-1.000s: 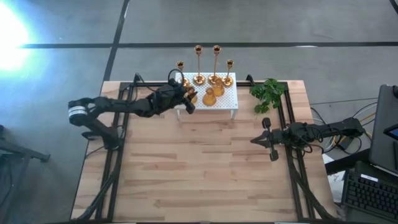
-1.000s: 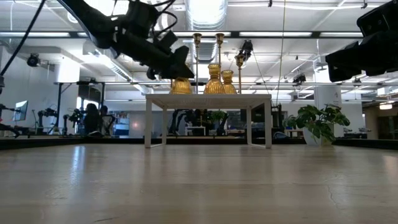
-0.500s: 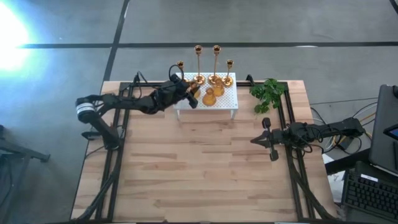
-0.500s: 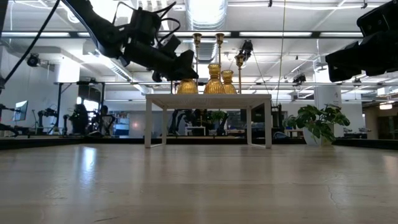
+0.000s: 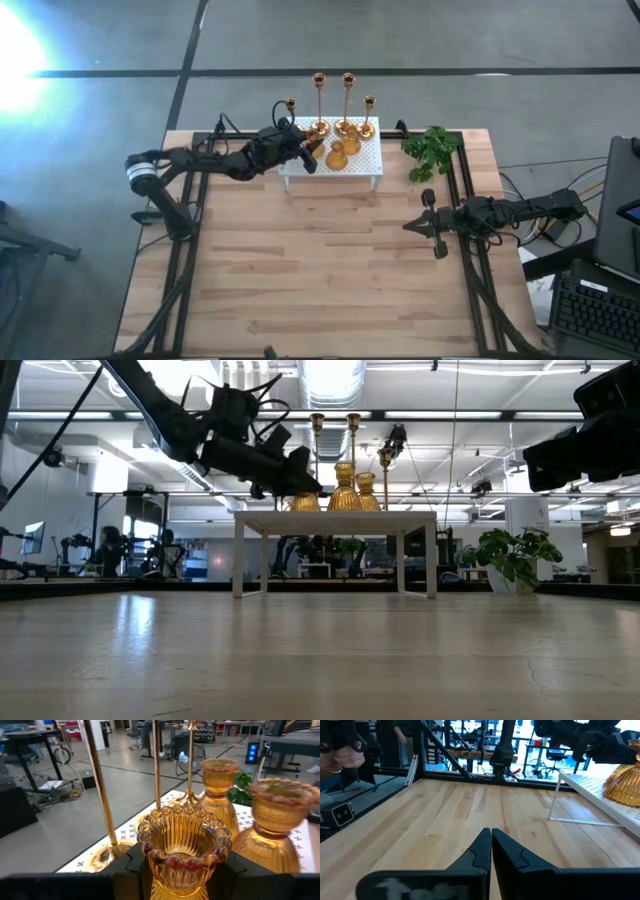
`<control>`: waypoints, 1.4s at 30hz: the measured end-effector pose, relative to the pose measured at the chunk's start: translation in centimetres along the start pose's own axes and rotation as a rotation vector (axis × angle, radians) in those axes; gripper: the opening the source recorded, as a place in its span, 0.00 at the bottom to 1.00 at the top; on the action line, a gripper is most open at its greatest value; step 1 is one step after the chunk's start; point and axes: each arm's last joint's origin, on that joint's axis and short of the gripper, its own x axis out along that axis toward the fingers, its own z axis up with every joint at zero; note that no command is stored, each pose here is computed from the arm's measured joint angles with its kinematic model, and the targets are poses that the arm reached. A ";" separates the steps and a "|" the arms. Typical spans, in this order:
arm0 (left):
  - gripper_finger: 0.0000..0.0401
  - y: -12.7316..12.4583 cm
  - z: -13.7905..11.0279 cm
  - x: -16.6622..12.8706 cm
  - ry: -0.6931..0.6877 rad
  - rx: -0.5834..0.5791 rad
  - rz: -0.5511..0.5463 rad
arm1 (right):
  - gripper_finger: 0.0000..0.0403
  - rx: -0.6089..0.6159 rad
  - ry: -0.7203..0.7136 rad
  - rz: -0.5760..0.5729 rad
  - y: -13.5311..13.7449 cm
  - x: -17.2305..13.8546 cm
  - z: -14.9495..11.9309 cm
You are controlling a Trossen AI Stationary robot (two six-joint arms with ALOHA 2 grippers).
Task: Pick & Place candle stick holders
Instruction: Put the orange candle holder on the shelf, then return to Home Position
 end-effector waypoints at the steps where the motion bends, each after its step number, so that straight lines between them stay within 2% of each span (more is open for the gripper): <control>1: 0.32 0.1 -0.1 0.1 -0.004 0.000 0.003 | 0.02 0.000 0.000 0.000 0.0 0.0 0.0; 21: 0.33 0.4 -0.6 0.4 0.010 -0.026 -0.005 | 0.02 0.000 0.000 0.000 0.0 0.0 0.0; 27: 0.41 0.3 -0.7 0.4 0.021 -0.024 -0.011 | 0.02 0.000 0.000 0.000 0.0 0.0 0.0; 38: 0.44 0.3 -0.8 0.4 0.023 -0.029 -0.036 | 0.02 0.000 0.000 0.000 0.0 0.0 0.0; 42: 0.50 0.2 -0.8 0.4 0.029 -0.032 -0.039 | 0.02 0.000 0.000 0.000 0.0 0.0 0.0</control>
